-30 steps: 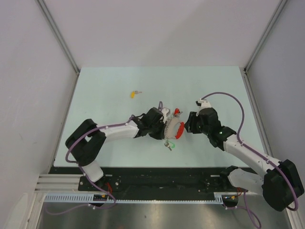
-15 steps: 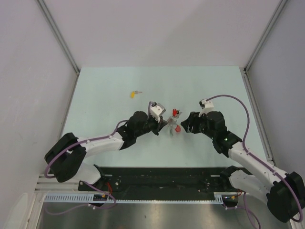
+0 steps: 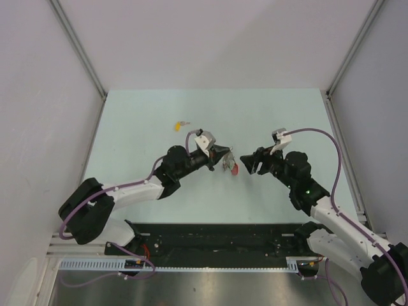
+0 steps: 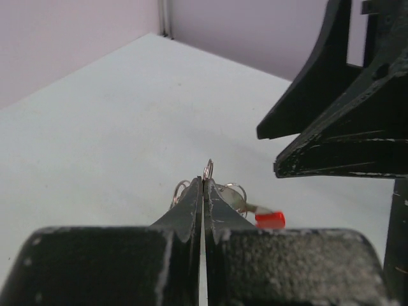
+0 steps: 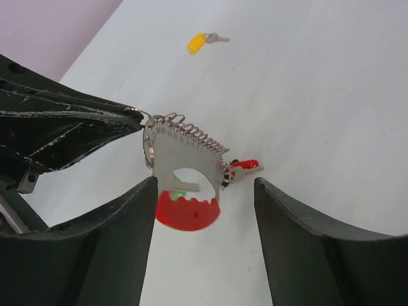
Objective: Put the keys on the keyring
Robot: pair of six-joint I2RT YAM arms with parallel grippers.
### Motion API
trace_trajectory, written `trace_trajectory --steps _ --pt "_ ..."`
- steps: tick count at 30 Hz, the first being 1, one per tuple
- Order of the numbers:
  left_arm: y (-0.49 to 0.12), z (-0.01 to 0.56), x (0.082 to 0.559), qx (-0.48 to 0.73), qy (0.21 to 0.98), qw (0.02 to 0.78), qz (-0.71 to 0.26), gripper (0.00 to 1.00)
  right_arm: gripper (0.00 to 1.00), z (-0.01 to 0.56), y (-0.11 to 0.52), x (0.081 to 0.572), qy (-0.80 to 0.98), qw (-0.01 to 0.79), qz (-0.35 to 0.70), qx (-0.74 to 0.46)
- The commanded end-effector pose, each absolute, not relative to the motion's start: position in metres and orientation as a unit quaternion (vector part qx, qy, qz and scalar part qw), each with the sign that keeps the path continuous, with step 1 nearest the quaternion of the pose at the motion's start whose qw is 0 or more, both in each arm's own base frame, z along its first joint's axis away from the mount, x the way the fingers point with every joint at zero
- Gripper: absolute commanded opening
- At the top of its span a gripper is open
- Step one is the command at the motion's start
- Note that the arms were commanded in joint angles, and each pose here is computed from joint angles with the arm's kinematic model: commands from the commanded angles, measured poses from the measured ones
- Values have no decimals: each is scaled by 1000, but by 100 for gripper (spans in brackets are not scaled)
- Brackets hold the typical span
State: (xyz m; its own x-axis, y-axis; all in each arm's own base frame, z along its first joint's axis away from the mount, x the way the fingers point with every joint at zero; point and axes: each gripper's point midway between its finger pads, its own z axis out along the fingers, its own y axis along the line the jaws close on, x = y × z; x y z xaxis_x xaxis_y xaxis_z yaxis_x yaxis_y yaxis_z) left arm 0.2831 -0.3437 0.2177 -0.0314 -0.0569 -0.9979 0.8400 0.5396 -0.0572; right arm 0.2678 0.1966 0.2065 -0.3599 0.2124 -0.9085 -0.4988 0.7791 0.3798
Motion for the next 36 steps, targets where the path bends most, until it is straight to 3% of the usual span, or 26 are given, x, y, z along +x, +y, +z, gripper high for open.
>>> trace_trajectory --steps 1,7,8,11,25,36 --pt "-355 265 269 335 542 652 -412 0 73 239 199 267 716 603 330 -122" --pt "-353 266 245 364 522 634 -440 0 72 256 210 248 681 610 362 -181" --pt "-353 267 242 367 520 632 -442 0 77 260 213 244 674 611 370 -192" --pt "-349 273 233 377 511 630 -447 0 78 269 215 234 657 616 380 -211" --pt "-349 286 205 401 494 603 -481 0 43 293 218 209 602 638 387 -284" --pt "-352 286 198 408 496 590 -490 1 39 291 235 204 587 615 418 -321"
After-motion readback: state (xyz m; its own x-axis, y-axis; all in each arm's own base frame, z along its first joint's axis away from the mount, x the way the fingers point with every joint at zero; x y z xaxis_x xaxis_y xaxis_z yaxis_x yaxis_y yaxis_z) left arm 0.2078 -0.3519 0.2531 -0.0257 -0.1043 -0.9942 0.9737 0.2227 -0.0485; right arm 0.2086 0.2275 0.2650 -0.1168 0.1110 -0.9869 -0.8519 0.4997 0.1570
